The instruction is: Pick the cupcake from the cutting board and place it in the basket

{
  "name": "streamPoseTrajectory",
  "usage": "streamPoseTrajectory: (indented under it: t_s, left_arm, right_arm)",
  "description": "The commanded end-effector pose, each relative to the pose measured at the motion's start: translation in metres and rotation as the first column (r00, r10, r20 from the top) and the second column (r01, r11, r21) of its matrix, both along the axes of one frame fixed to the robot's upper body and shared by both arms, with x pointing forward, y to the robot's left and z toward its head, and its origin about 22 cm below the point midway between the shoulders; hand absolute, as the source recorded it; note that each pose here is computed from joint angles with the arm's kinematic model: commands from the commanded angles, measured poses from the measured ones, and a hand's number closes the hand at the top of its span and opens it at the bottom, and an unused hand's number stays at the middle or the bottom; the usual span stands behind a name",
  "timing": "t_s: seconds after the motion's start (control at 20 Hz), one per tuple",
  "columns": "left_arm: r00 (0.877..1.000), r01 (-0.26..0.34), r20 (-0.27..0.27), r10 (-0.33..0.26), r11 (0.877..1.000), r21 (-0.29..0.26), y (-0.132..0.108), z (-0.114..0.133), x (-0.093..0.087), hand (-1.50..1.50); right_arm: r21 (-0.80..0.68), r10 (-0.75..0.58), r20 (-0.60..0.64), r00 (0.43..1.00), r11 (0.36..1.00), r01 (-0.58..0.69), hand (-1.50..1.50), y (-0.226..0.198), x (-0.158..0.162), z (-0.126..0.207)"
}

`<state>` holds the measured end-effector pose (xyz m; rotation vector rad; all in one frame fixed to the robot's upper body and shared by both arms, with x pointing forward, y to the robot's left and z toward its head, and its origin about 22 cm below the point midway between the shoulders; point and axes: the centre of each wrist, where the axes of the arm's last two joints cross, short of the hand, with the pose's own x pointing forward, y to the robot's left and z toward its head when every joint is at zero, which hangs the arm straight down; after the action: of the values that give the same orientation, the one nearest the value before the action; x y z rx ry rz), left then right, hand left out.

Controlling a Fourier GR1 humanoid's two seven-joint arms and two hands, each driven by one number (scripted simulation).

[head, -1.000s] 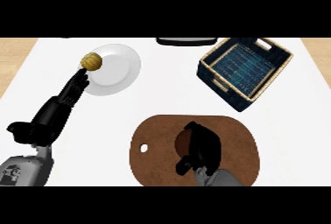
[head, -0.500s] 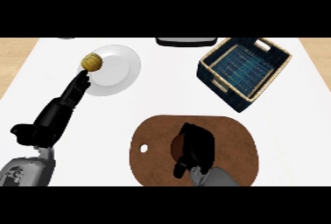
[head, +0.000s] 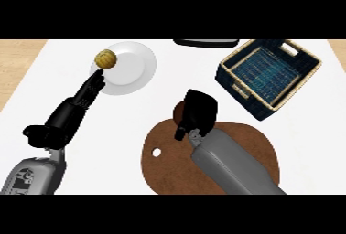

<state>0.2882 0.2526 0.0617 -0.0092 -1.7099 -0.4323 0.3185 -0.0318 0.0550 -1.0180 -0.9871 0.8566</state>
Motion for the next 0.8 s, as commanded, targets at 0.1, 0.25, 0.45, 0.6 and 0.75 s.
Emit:
streamPoseTrajectory:
  t_s: [0.1,0.25,0.45,0.6,0.75]
  left_arm:
    - [0.999,0.034,0.014,-0.034,0.999,-0.006,-0.009,0.011,0.012,0.00]
    - [1.000,0.020,0.002,-0.020,1.000,-0.002,-0.007,0.004,0.008,0.00]
    - [1.000,0.014,-0.003,-0.014,1.000,0.006,-0.006,0.001,0.011,0.00]
    - [1.000,0.014,-0.016,-0.014,1.000,-0.002,-0.015,0.002,0.009,0.00]
    - [1.000,-0.005,-0.010,0.005,1.000,0.013,-0.010,-0.004,0.006,0.00]
  right_arm:
    - [0.188,-0.181,0.070,0.981,0.968,0.166,1.50,0.015,0.040,0.050]
    - [0.308,-0.211,0.209,0.955,0.941,0.140,1.50,0.023,0.044,0.076]
    - [0.403,-0.212,0.444,0.871,0.915,0.017,1.50,0.039,0.038,0.107]
    - [0.422,-0.245,0.533,0.810,0.907,-0.004,1.50,0.050,0.040,0.132]
    - [0.453,-0.281,0.565,0.775,0.891,-0.007,1.50,0.063,0.037,0.167]
